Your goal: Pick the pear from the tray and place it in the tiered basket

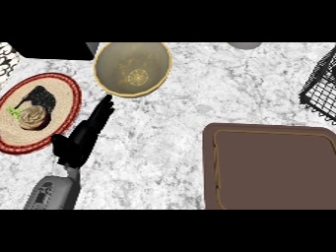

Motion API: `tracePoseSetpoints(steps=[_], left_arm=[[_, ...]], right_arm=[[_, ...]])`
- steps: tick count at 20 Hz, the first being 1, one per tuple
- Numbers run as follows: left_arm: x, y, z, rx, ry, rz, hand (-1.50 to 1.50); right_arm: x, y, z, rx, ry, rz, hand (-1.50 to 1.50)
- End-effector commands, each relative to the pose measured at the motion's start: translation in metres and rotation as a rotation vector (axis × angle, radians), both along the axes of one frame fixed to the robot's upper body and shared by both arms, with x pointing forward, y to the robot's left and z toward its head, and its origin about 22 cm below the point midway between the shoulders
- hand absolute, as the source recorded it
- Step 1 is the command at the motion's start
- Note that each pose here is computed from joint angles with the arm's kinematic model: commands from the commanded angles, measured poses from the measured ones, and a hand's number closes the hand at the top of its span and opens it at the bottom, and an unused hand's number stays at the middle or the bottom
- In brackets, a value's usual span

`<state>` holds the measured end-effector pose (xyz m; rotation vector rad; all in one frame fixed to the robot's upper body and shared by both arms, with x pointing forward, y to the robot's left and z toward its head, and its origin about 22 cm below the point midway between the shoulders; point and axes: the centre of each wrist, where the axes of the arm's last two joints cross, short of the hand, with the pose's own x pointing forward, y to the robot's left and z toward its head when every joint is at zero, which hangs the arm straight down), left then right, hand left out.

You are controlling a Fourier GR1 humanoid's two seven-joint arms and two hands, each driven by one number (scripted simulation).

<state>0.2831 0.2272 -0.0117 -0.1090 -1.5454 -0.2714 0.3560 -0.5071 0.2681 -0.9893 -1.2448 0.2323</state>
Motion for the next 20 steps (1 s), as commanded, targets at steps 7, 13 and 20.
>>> tracePoseSetpoints(steps=[7, 13, 20], left_arm=[[-0.004, -0.008, 0.005, -0.011, -0.003, 0.017, 0.0], [-0.01, -0.023, -0.005, -0.007, -0.009, -0.008, 0.0], [-0.017, 0.013, -0.004, -0.005, 0.002, 0.028, 0.0]], right_arm=[[0.041, 0.039, -0.034, 0.136, 0.006, 0.064, 1.5], [0.034, 0.024, -0.039, 0.462, 0.065, -0.002, 1.5], [0.025, 0.012, -0.032, 0.62, 0.016, -0.025, -1.5]])
